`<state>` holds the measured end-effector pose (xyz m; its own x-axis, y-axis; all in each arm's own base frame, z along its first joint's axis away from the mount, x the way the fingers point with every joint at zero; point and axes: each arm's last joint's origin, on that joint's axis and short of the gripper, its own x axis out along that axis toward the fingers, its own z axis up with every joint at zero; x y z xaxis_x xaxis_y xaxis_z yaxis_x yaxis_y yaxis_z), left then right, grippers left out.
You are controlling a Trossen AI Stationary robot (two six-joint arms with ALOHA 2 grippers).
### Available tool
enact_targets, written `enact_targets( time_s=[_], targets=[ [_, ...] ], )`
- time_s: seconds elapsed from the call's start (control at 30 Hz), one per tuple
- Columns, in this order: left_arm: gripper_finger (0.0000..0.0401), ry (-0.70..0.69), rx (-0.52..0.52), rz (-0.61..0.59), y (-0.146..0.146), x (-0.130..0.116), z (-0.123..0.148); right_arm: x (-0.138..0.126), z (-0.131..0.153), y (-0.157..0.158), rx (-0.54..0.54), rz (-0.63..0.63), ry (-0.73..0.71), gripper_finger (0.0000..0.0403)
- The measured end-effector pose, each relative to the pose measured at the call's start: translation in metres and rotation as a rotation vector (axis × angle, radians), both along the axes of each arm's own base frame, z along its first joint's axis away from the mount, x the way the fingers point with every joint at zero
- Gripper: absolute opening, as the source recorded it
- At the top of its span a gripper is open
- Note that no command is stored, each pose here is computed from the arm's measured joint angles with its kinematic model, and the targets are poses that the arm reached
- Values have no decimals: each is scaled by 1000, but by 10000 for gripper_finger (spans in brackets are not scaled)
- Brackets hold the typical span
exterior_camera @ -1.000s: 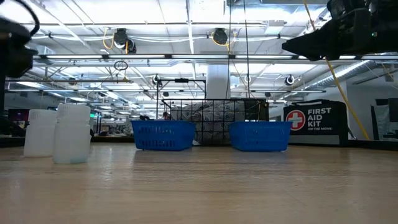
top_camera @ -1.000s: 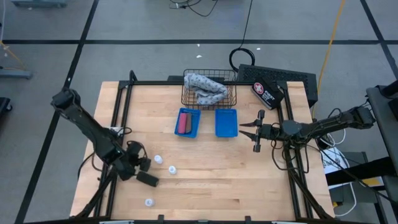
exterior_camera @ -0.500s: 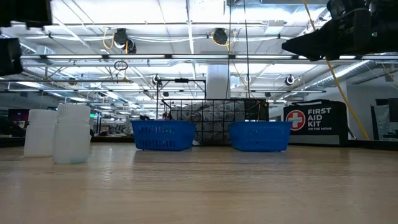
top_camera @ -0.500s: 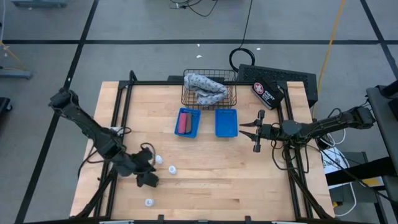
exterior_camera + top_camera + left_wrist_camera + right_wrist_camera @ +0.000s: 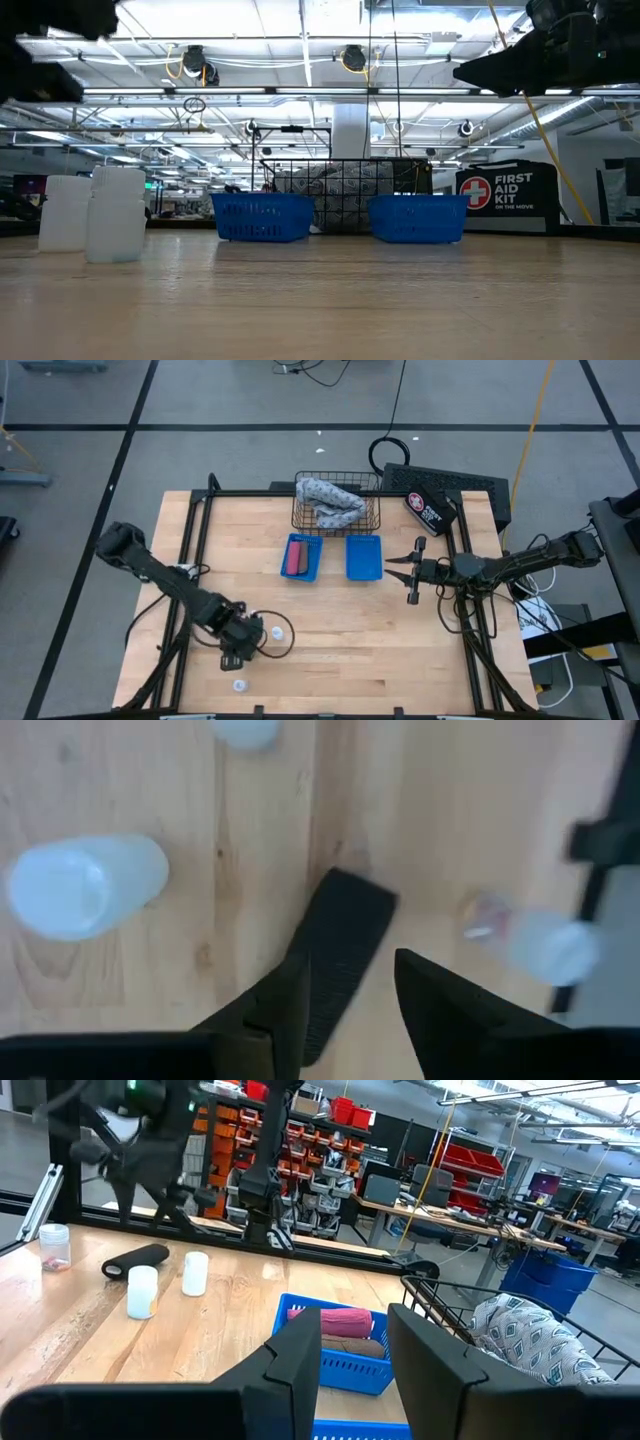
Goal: Pick & Place Medicine items
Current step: Put the black bandage into the left blue bin
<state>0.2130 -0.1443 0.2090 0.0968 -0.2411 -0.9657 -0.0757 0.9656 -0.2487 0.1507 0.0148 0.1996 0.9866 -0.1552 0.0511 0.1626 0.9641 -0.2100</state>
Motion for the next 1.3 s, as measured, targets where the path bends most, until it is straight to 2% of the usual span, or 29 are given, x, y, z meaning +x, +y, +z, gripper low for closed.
enact_targets(
  time_s=[0.1, 0.27, 0.43, 0.6, 0.87, 1.07, 1.3],
  targets=[
    [173, 105, 17, -58, 1, 3, -16, 0, 0, 0, 0, 0, 3, 105],
    [227, 266, 50, -126, 2, -2, -31, 0, -2, 0, 1, 0, 18, 105],
    [275, 276, 58, -117, 0, -4, -32, 0, -3, 0, -2, 0, 31, 105],
    [300, 219, 110, -127, -8, -9, -38, 0, -4, 0, -6, 0, 38, 105],
    [293, 191, 143, -147, -22, -22, -44, 0, -6, 0, -11, -1, 66, 105],
    [273, 109, 251, -168, -28, -27, -44, 0, -6, 0, -11, -1, 65, 105],
    [255, 138, 242, -207, -40, -30, -56, 0, -7, 0, -12, -1, 70, 105]
  ],
)
